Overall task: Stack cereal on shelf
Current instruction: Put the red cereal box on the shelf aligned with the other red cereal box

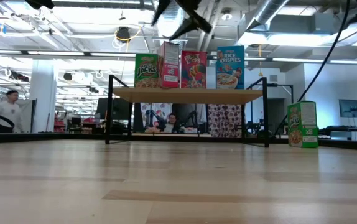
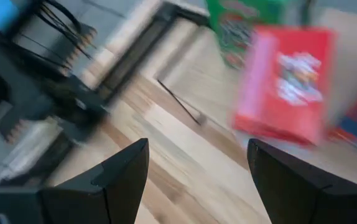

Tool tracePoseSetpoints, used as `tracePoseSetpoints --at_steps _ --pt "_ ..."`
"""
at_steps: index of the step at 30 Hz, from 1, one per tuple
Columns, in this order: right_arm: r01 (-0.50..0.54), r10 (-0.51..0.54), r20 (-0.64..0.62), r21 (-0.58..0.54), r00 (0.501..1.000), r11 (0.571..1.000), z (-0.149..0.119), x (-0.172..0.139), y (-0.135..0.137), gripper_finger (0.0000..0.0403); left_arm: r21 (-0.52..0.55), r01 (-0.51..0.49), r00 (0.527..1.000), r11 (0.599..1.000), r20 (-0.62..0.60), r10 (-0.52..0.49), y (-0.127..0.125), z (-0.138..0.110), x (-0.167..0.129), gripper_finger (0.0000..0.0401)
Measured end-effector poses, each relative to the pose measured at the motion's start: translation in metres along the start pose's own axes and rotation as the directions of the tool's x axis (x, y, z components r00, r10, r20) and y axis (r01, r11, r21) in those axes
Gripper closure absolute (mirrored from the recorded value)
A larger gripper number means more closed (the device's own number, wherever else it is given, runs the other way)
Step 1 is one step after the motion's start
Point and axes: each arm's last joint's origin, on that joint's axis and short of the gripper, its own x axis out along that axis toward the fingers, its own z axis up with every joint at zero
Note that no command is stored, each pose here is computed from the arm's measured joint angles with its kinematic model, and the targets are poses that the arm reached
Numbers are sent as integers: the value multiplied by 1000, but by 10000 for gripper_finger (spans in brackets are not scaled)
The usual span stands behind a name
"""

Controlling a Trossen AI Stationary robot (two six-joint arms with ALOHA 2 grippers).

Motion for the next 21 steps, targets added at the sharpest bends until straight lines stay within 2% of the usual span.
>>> tracePoseSetpoints --at_steps 9,21 --pt "-20 20 -22 -7 1000 1000 -6 13 4 106 0 0 1000 1000 0 0 0 0 0 293" --pt "-29 29 -6 5 1000 1000 -2 12 3 106 0 -1 1000 1000 0 1 0 0 0 293"
